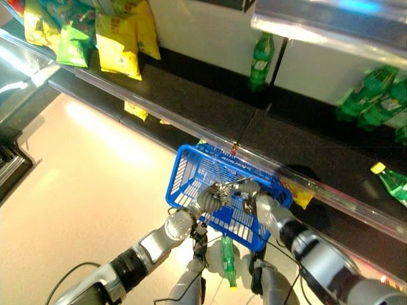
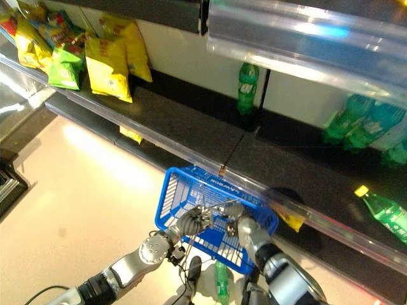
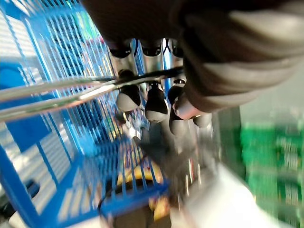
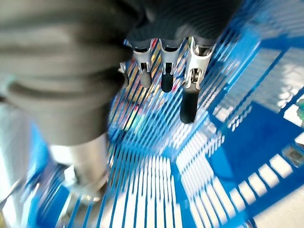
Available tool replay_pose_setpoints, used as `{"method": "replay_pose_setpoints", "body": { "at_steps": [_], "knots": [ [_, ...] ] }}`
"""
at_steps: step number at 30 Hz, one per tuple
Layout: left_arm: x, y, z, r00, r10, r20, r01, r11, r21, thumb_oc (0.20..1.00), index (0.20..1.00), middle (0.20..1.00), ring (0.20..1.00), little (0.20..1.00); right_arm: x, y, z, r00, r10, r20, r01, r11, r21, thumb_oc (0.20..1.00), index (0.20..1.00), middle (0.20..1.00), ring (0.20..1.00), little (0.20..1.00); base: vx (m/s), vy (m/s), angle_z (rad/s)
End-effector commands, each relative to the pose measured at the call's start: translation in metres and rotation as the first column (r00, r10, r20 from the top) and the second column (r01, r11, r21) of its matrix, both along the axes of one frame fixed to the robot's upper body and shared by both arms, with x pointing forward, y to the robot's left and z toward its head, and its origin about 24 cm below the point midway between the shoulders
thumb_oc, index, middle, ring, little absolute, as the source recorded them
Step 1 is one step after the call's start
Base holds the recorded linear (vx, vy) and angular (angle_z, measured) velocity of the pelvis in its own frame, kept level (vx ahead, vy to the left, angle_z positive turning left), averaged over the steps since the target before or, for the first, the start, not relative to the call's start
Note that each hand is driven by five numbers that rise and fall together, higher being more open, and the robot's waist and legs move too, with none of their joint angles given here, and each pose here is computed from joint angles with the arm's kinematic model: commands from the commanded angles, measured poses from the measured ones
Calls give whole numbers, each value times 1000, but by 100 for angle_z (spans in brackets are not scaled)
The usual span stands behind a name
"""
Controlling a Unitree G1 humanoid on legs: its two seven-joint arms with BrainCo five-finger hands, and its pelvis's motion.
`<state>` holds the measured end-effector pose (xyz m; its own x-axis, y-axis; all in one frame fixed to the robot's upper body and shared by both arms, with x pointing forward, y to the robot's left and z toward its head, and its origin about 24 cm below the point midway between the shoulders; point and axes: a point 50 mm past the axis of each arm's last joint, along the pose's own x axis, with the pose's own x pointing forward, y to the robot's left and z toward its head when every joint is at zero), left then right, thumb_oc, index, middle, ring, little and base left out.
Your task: Pick up the snacks into the basket
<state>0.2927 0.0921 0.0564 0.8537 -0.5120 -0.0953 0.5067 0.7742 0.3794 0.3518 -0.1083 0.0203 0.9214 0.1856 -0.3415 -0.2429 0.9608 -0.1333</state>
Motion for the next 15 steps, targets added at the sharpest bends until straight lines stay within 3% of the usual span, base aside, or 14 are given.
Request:
{"method": "replay_pose_setpoints", "body": {
  "at_steps": [1, 9, 15],
  "knots": [
    [-6, 7, 9, 996, 4, 91, 0, 999, -47, 200, 200, 200, 200, 200, -12, 28, 2, 984, 158, 78, -158, 987, -7, 1000, 1000, 1000, 1000, 1000, 37, -5, 0],
    [-11, 58, -30, 977, 213, -19, -212, 977, 37, 200, 200, 200, 200, 200, -50, -3, -16, 946, 314, 80, -303, 945, -128, 1000, 1000, 1000, 1000, 1000, 41, 0, -5],
    [-25, 110, -60, 892, 440, -108, -433, 898, 85, 200, 200, 200, 200, 200, -77, -71, 10, 936, 301, 186, -242, 928, -283, 1000, 1000, 1000, 1000, 1000, 26, 29, -23]
  ]
}}
